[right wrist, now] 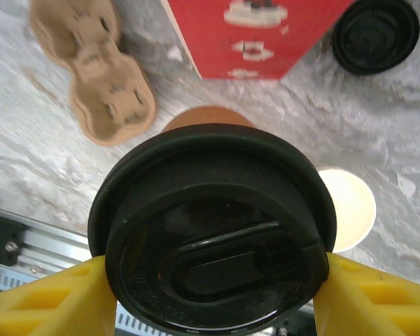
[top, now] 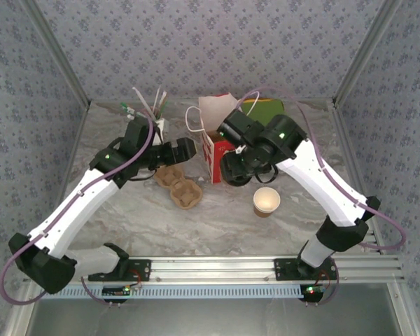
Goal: Pack the takeout coffee
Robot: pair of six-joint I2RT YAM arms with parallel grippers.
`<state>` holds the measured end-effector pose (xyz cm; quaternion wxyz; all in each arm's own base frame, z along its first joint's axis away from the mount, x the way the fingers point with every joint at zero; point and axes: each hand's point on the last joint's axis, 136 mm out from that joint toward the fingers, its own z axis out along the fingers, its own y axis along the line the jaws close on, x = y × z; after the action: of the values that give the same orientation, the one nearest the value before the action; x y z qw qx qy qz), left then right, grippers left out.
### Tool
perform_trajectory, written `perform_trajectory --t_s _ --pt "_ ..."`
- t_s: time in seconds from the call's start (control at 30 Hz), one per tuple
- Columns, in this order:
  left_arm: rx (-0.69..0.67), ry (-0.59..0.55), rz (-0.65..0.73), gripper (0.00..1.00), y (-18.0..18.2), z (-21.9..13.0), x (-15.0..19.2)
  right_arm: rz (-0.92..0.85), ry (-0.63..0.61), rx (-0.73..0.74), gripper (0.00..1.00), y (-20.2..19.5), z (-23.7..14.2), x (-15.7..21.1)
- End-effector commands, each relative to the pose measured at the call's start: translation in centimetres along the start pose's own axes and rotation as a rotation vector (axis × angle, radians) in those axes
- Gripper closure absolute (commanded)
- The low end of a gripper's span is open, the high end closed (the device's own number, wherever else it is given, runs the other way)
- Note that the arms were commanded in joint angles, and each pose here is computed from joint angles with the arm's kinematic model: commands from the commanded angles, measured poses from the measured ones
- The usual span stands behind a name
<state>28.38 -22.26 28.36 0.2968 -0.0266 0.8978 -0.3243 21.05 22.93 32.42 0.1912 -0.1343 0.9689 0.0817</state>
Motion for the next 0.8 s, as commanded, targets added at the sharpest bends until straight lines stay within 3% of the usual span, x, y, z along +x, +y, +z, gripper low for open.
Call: perform_trajectory --t_s 0.0,0.77 --pt "0.064 -0.032 0.05 0.02 -2.4 -0.5 -1.6 -0.036 0.065 0.066 0.34 -2.2 -1.2 1.0" --pt "0.083 -0.005 0.073 0.02 -3.6 1.2 -2.2 0.095 -0.112 -0.096 0.35 -4.0 -4.2 -4.8"
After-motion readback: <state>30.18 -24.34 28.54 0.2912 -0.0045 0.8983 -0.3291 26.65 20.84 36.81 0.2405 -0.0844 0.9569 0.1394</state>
